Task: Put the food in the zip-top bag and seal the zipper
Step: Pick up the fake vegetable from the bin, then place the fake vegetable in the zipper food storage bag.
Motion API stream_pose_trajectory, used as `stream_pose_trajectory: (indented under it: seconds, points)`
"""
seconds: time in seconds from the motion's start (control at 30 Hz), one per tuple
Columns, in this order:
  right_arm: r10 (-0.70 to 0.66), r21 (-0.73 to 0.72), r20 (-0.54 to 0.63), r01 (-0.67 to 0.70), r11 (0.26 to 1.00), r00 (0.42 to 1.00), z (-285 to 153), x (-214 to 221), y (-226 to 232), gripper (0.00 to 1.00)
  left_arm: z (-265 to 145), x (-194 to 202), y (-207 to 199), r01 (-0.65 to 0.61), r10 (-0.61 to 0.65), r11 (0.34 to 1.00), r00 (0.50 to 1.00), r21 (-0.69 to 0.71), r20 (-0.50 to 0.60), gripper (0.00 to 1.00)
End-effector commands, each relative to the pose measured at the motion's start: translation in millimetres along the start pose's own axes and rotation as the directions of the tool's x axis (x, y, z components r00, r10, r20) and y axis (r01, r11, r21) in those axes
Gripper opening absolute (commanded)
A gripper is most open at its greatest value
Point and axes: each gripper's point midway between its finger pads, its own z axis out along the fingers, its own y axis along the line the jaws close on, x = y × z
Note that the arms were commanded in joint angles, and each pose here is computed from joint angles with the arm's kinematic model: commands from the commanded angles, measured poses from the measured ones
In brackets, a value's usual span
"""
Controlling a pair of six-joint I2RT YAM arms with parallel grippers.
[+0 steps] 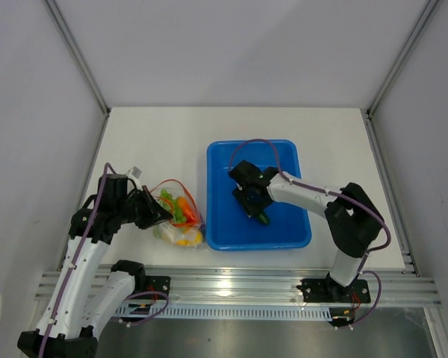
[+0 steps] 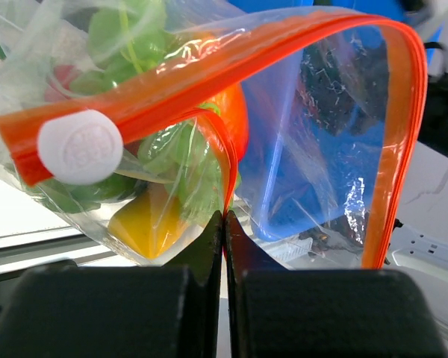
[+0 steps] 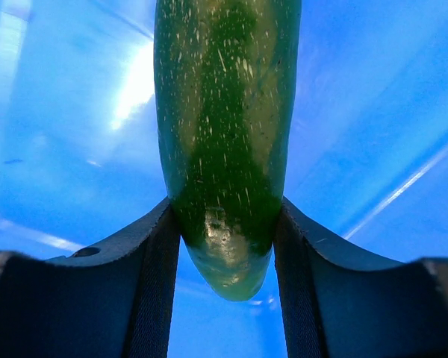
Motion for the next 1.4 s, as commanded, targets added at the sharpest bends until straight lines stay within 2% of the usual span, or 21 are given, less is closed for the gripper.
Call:
stream_pose_trajectory:
  seconds: [0.0,0.2,0.3,0.4,0.53,0.6,0.7,0.87,1.0,1.2,1.37]
  points:
    - [0.05,-0.061,0.156,-0.041,0.997,0.986,-54.9,-44.6,2.3,0.0,-8.4,-14.7,-15.2,-0.037,0.035,0.998,0.998,0.041,0.047,0.01]
    - [0.13,-0.18,0.303,-0.077,0.981,0.944,-124.7,-95.6,2.8,0.0,-7.4,-17.0,-18.0,-0.033,0.031,0.998,0.999,0.045,0.042,0.01]
    - [0.152,-0.31,0.368,-0.033,0.95,0.917,-165.0,-121.0,22.6,0.0,-9.4,-19.2,-21.0,-0.035,0.032,0.998,0.998,0.049,0.048,0.01]
    - [0.185,-0.474,0.433,0.048,0.879,0.882,-205.2,-142.2,51.6,0.0,-11.2,-19.4,-22.9,-0.033,0.031,0.998,0.998,0.054,0.048,0.01]
    - [0.213,-0.69,0.486,0.222,0.689,0.848,-268.1,-160.6,101.8,0.0,-13.9,-20.4,-26.0,-0.027,0.023,0.998,0.998,0.06,0.053,0.01]
    - [0.213,-0.731,0.497,0.273,0.626,0.841,-283.9,-165.7,122.0,0.0,-16.2,-21.0,-28.6,-0.025,0.022,0.997,0.998,0.067,0.056,0.01]
    - [0.192,-0.743,0.534,0.349,0.572,0.823,-298.8,-170.2,150.2,0.0,-17.6,-20.1,-30.3,-0.018,0.013,0.997,0.998,0.076,0.056,0.01]
    - [0.176,-0.713,0.587,0.401,0.575,0.79,-304.9,-180.4,176.9,0.0,-20.5,-20.1,-34.3,-0.01,0.005,0.996,0.998,0.091,0.058,0.01]
    - [0.163,-0.719,0.544,0.358,0.595,0.823,-281.5,-179.1,186.6,0.0,-28.5,-23.8,-40.7,-0.015,0.007,0.995,0.997,0.1,0.079,0.01]
    - [0.104,-0.66,0.53,0.332,0.674,0.842,-249.1,-168.9,206.5,0.0,-32.2,-26.7,-48.2,-0.004,-0.007,0.992,0.996,0.124,0.087,0.01]
    - [0.141,-0.627,0.51,0.255,0.736,0.849,-227.7,-170.0,201.3,0.0,-32.9,-25.9,-49.3,0.004,-0.016,0.991,0.996,0.134,0.088,0.01]
